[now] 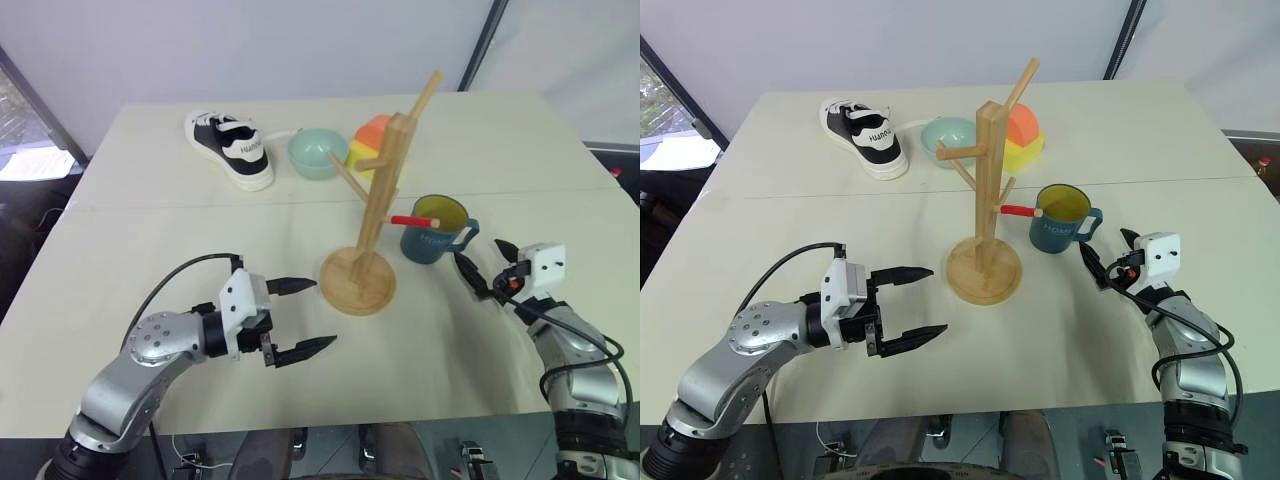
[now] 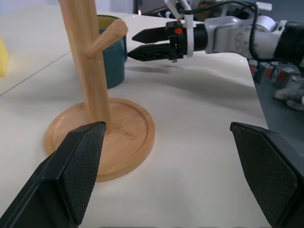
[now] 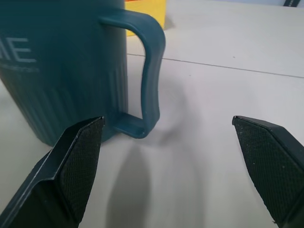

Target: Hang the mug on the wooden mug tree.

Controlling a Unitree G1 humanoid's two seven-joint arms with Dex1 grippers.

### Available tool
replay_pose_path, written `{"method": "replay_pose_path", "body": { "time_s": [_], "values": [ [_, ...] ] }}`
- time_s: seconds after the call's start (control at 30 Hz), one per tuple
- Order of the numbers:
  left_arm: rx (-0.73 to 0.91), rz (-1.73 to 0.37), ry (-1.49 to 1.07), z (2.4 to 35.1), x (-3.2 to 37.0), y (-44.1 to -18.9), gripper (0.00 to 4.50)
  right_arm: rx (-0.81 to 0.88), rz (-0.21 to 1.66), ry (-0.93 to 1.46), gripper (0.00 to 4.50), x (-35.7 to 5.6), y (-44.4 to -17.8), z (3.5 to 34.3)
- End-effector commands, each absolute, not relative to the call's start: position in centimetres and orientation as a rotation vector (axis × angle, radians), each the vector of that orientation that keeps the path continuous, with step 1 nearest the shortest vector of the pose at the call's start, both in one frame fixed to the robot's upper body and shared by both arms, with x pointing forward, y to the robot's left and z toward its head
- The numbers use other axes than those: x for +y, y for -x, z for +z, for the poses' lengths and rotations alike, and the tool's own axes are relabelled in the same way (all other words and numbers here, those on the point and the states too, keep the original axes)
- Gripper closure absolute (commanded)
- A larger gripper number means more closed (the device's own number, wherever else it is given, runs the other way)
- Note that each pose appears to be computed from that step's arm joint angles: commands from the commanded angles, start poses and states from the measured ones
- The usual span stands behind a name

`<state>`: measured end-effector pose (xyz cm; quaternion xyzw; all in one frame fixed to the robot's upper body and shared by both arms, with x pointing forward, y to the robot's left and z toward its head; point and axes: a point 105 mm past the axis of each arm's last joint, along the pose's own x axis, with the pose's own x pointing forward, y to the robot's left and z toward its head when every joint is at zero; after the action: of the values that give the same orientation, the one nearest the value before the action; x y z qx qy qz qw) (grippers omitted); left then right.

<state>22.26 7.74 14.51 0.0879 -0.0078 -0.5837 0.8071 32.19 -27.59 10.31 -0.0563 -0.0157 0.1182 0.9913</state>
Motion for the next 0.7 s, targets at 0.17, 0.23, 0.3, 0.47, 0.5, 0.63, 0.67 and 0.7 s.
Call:
{"method": "replay_pose_path", "body": {
  "time_s": [0.17, 0.23, 0.3, 0.47, 0.5, 0.63, 0.67, 0.7],
  "values": [
    [-0.072, -1.275, -0.210, 15.7, 7.3, -21.6, 0.00, -0.081, 0.231, 0.106, 0.02, -27.2, -33.2, 10.9],
    [-0.072, -1.273, -0.208, 15.8, 7.4, -21.5, 0.00, -0.080, 0.235, 0.101, 0.02, -27.1, -33.5, 10.7],
    [-0.071, -1.272, -0.203, 15.7, 7.4, -21.5, 0.00, -0.081, 0.237, 0.097, 0.02, -26.9, -33.9, 10.7],
    [-0.068, -1.271, -0.189, 15.7, 7.2, -21.6, 0.00, -0.084, 0.248, 0.081, 0.86, -26.5, -34.5, 10.7],
    [-0.069, -1.270, -0.189, 15.7, 7.2, -21.6, 0.00, -0.086, 0.251, 0.077, 1.36, -26.4, -34.6, 10.7],
    [-0.069, -1.265, -0.185, 15.7, 7.2, -21.6, 0.00, -0.090, 0.266, 0.067, 3.57, -26.1, -34.7, 10.7],
    [-0.069, -1.264, -0.185, 15.7, 7.2, -21.6, 0.00, -0.090, 0.268, 0.065, 4.00, -26.1, -34.7, 10.7],
    [-0.070, -1.263, -0.184, 15.7, 7.2, -21.6, 0.00, -0.092, 0.272, 0.063, 4.46, -26.0, -34.7, 10.7]
  ]
}}
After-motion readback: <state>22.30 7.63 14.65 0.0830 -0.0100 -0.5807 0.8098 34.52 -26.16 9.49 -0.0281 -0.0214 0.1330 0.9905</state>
